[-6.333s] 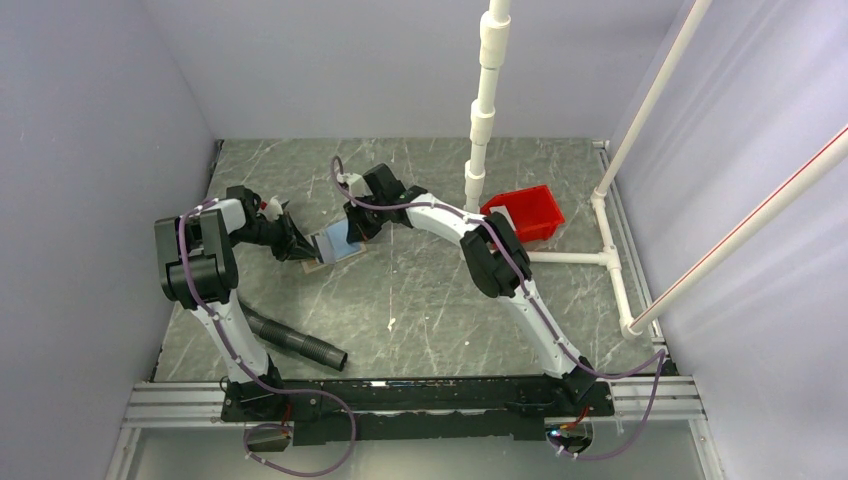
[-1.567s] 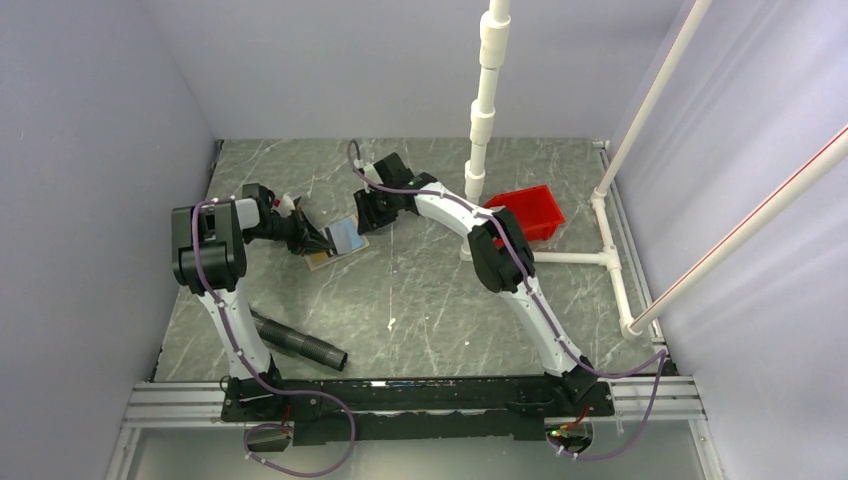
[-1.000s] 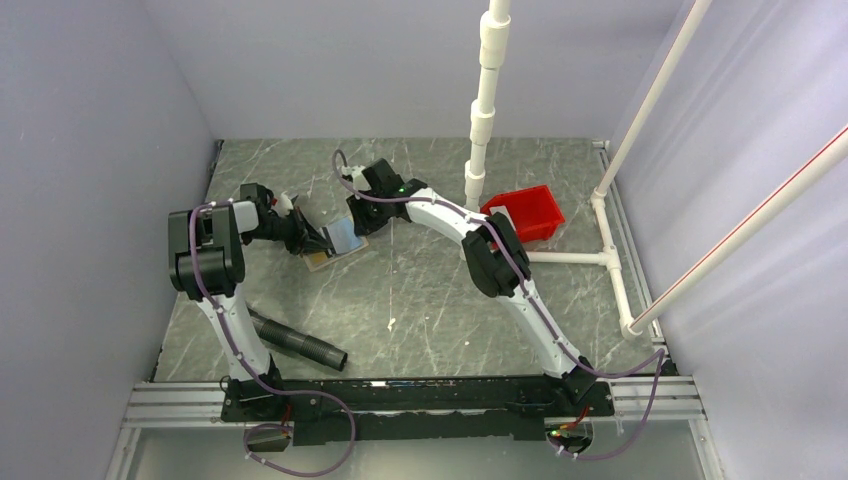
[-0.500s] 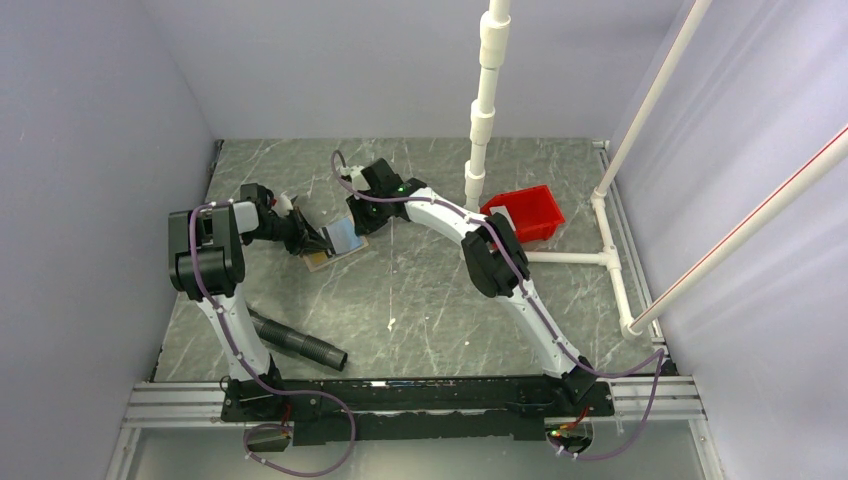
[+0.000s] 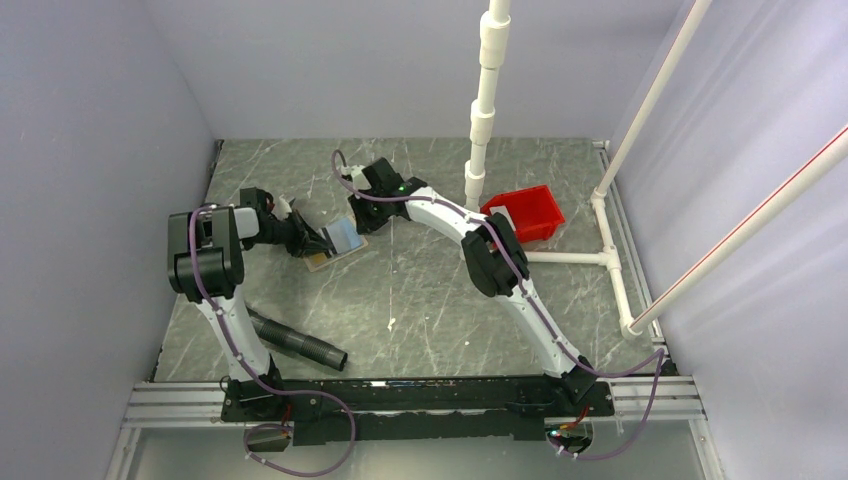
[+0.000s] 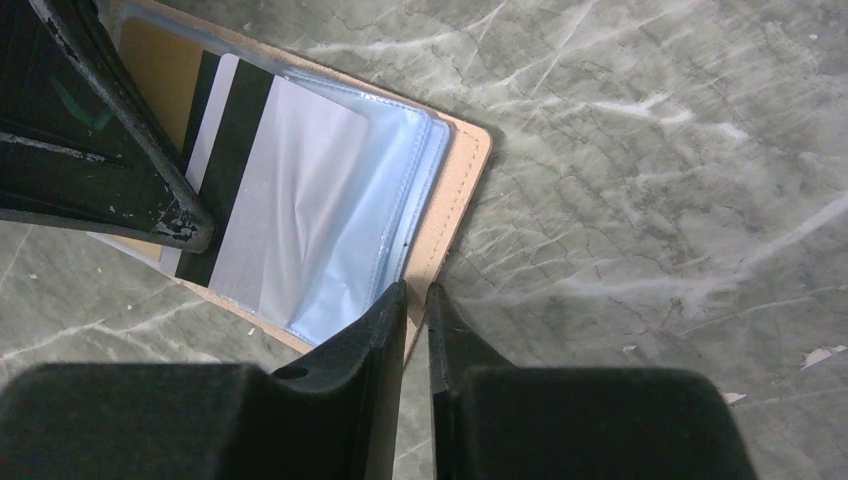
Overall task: Put the credit cards into the card holder
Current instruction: Insert the credit card into the card holder.
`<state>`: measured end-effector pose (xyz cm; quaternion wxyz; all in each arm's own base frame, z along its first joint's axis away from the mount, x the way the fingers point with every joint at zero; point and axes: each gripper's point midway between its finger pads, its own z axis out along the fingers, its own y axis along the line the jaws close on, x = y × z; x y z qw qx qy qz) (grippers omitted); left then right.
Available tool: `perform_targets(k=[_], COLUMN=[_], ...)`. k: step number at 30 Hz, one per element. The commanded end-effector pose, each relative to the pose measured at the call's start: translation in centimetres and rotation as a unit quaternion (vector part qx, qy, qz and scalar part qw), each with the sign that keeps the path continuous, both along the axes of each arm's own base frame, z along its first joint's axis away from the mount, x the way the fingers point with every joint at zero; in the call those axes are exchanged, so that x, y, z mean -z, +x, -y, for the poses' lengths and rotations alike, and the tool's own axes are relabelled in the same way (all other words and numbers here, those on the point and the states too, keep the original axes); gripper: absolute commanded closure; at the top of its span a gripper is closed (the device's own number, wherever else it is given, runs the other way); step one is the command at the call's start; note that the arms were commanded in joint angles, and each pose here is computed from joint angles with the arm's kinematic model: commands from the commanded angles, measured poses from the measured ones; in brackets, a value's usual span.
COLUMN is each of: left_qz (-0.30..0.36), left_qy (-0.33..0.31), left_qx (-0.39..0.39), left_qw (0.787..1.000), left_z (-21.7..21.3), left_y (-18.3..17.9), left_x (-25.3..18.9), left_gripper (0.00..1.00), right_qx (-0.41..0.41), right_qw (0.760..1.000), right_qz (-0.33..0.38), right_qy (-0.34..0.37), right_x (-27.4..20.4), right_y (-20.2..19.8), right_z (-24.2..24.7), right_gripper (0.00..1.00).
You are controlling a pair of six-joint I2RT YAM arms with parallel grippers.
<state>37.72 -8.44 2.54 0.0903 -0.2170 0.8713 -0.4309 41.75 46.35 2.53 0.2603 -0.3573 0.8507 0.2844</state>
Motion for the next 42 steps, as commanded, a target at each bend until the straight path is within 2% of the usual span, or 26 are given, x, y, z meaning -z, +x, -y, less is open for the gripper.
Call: perform_targets(k=[1, 12, 19, 23, 25, 27, 30, 36, 42], left_qz=[0.025, 0.020, 0.010, 0.014, 0.012, 0.010, 0.006, 0.004, 0.005], left_qy=[0.060, 0.112, 0.114, 0.106, 0.103, 0.103, 0.105, 0.100, 0.097], left_qx=[-0.034, -0.029, -0.030, -0.029, -0.027, -0.025, -0.021, -0.018, -0.017], left_qw=[0.997, 0.993, 0.993, 0.994, 0.994, 0.994, 0.994, 0.995, 0.995], left_z=[-0.8, -2.3, -2.9, -2.7, -2.6, -2.6, -2.6, -2.5, -2.4], left_y=[0.9, 0.4, -0.2, 0.0, -0.1, -0.2, -0.4, -0.4, -0.5], left_x=[1.1, 0.0, 0.4, 0.2, 0.2, 0.3, 0.4, 0.4, 0.5], left_gripper=[1.00, 1.00, 1.00, 1.00, 1.00, 1.00, 1.00, 1.00, 1.00], right_qx=[-0.037, -0.041, -0.055, -0.053, -0.031, 0.005, 0.035, -0.011, -0.028], right_qw=[0.997, 0.997, 0.997, 0.997, 0.998, 0.999, 0.998, 0.997, 0.999], right_qz=[-0.062, -0.057, -0.055, -0.055, -0.056, -0.051, -0.053, -0.019, 0.000], right_qy=[-0.023, -0.021, -0.008, -0.001, 0.005, -0.002, 0.024, 0.080, 0.038], right_x=[4.0, 3.7, 3.3, 3.3, 2.8, 2.0, -0.3, -6.0, -4.1], right_y=[-3.7, -3.7, -4.2, -4.4, -3.8, -2.4, -1.3, -3.3, -4.4], right_z=[-0.3, -0.3, -0.6, -0.8, -0.4, 0.7, 1.9, -0.2, -2.5], right_gripper=[0.86, 0.85, 0.62, 0.58, 0.53, 0.52, 0.53, 0.54, 0.62])
